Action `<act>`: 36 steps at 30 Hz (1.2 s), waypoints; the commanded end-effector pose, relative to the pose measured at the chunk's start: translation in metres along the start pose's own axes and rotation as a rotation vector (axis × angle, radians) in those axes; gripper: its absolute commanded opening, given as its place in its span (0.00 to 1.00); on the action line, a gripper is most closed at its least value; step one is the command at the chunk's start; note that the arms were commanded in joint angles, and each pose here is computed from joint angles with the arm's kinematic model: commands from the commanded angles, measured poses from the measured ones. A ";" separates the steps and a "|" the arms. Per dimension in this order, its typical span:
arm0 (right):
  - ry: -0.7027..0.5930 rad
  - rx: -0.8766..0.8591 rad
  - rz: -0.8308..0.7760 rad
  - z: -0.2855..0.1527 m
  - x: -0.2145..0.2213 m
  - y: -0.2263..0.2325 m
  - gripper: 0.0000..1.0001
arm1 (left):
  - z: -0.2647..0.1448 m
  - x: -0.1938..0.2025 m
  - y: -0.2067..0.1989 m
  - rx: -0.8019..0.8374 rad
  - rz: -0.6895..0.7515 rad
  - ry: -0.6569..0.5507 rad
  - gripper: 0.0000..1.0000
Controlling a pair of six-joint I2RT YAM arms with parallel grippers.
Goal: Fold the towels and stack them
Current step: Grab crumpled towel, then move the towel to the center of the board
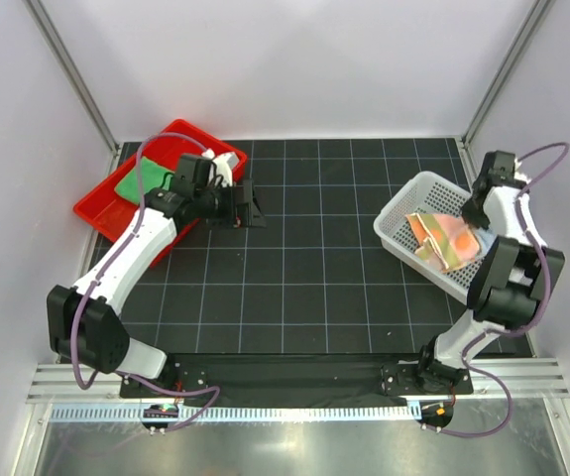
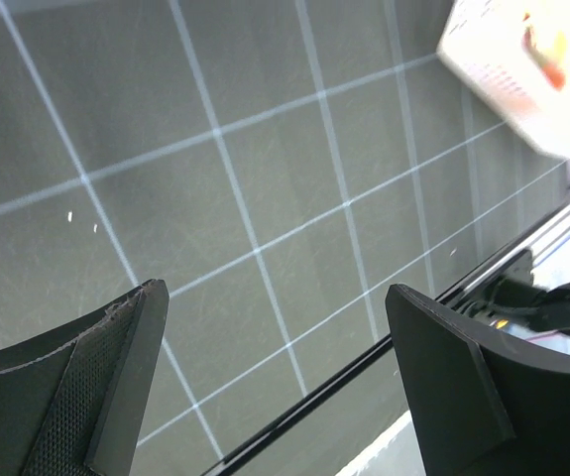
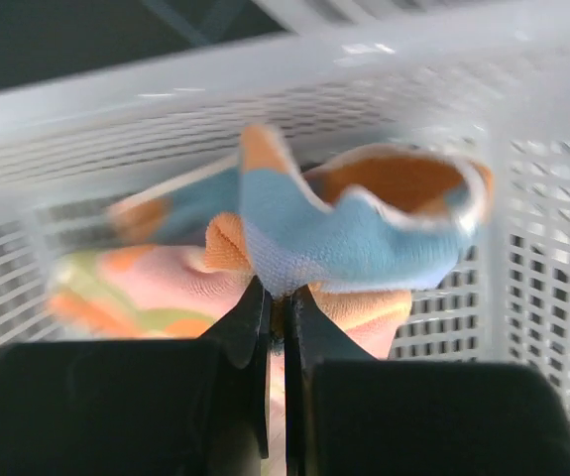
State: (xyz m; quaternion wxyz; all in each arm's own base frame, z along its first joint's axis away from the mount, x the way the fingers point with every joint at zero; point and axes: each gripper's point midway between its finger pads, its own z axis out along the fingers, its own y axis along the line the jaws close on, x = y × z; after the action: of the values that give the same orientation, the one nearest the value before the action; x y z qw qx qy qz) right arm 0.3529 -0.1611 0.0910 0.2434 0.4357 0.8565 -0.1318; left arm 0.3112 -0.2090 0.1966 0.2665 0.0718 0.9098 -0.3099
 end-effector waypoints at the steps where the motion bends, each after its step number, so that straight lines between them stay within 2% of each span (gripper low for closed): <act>1: -0.211 -0.417 -0.021 -0.118 -0.066 0.061 0.01 | -0.029 -0.046 -0.036 0.066 0.045 -0.157 0.96; 3: -0.251 -0.616 -0.037 -0.174 -0.077 0.088 0.01 | -0.040 -0.062 -0.039 0.049 0.070 -0.210 0.98; 5: -0.278 -0.823 -0.098 -0.241 -0.066 0.119 0.01 | -0.051 -0.069 -0.045 0.046 0.119 -0.227 0.99; 6: -0.323 -0.929 -0.132 -0.278 -0.064 0.137 0.01 | -0.063 -0.077 -0.042 -0.008 0.130 -0.252 0.99; 7: -0.308 -1.074 -0.205 -0.322 -0.037 0.158 0.01 | -0.070 -0.080 -0.040 -0.038 0.149 -0.264 1.00; 8: -0.327 -1.131 -0.221 -0.348 -0.031 0.164 0.01 | -0.075 -0.083 -0.038 -0.062 0.156 -0.278 1.00; 11: -0.261 -1.272 -0.272 -0.401 0.013 0.181 0.01 | -0.096 -0.088 -0.035 -0.117 0.154 -0.334 1.00; 14: -0.175 -1.337 -0.294 -0.413 0.041 0.181 0.01 | -0.108 -0.082 -0.031 -0.144 0.137 -0.376 1.00; 18: 0.046 -1.383 -0.383 -0.371 0.125 0.180 0.01 | -0.108 -0.063 -0.016 -0.185 0.141 -0.356 0.99; 19: 0.081 -1.358 -0.395 -0.357 0.141 0.178 0.03 | -0.103 -0.055 -0.010 -0.195 0.134 -0.333 1.00; 20: 0.174 -1.292 -0.427 -0.320 0.179 0.171 0.06 | -0.101 -0.051 -0.008 -0.195 0.127 -0.322 1.00; 22: 0.222 -1.286 -0.447 -0.295 0.211 0.170 0.11 | -0.095 -0.042 -0.005 -0.189 0.110 -0.303 1.00; 23: 0.301 -1.225 -0.461 -0.260 0.244 0.159 0.13 | -0.084 -0.031 -0.001 -0.171 0.098 -0.267 1.00; 24: 0.341 -1.246 -0.474 -0.255 0.264 0.164 0.15 | -0.077 -0.025 -0.002 -0.149 0.075 -0.246 0.98; 26: 0.410 -1.182 -0.506 -0.229 0.295 0.156 0.20 | -0.062 -0.013 -0.001 -0.114 0.052 -0.203 0.94; 27: 0.435 -1.150 -0.547 -0.224 0.307 0.150 0.26 | -0.049 0.001 0.007 -0.110 0.007 -0.156 0.92; 29: 0.395 -1.038 -0.559 -0.207 0.304 0.146 0.38 | -0.032 0.014 0.012 -0.100 -0.047 -0.116 0.87; 30: 0.391 -0.952 -0.574 -0.198 0.302 0.133 0.49 | -0.020 0.026 0.015 -0.076 -0.100 -0.094 0.86; 31: 0.315 -0.926 -0.563 -0.200 0.286 0.135 0.51 | -0.015 0.030 0.016 -0.063 -0.122 -0.088 0.84; 35: 0.186 -0.881 -0.613 -0.208 0.255 0.145 0.54 | -0.007 0.044 0.031 -0.108 -0.160 -0.119 0.84; 36: 0.185 -0.819 -0.635 -0.203 0.254 0.140 0.54 | -0.007 0.043 0.033 -0.117 -0.157 -0.131 0.83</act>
State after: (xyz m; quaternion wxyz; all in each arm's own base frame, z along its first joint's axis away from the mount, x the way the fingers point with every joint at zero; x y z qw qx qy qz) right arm 0.2504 0.1967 0.0958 0.2012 0.0451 0.9481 0.2420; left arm 0.2618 -0.1704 0.1328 0.2399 -0.0219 0.9387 -0.2464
